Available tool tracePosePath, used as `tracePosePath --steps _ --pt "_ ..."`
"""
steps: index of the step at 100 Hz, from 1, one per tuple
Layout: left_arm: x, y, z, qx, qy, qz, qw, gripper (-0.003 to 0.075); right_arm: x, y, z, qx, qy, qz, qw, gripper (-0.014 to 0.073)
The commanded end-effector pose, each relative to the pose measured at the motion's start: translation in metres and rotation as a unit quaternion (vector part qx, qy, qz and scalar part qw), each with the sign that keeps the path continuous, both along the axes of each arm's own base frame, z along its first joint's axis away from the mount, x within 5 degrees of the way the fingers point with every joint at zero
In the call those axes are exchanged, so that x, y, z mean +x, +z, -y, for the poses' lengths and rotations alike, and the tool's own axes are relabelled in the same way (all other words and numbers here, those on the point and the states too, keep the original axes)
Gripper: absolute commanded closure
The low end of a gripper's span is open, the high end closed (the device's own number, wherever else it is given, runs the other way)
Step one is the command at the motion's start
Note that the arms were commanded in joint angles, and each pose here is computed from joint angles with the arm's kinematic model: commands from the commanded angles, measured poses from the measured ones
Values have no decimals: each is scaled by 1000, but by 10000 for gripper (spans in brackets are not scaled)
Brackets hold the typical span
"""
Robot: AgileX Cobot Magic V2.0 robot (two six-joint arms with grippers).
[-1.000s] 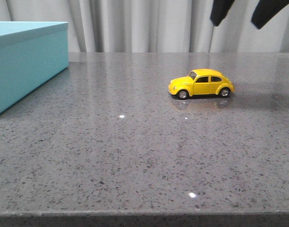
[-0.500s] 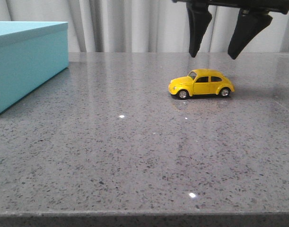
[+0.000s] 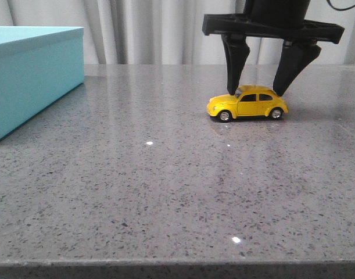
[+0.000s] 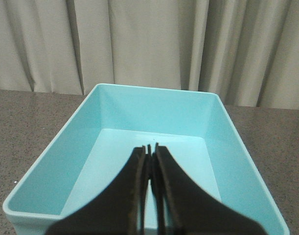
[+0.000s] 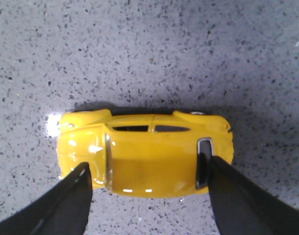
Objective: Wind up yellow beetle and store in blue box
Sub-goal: 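Press the beetle with the right gripper and drag it backward to wind it, then release the beetle and lift the right gripper off it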
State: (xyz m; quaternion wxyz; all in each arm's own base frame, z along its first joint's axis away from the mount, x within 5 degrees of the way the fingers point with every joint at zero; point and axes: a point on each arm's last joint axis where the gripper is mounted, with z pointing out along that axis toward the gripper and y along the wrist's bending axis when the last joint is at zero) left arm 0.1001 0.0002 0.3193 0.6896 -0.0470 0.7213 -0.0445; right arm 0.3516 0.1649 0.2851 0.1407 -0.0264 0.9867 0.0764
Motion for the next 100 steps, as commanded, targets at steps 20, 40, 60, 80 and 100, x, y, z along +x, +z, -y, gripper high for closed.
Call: tracePosePath --steps 20,40,60,80,100 --pt "1 16 0 -5 2 47 999 739 1 24 1 19 0 52 998 87" --pt "1 16 0 -5 2 47 999 739 3 23 11 -18 -3 49 999 87" --pt "1 16 0 -5 2 47 999 739 7 21 37 -39 -34 24 998 87" --pt "1 16 0 -5 2 47 999 739 12 22 70 -69 -71 10 995 87" --pt "1 16 0 -5 2 47 999 739 11 28 93 -113 -89 11 990 87"
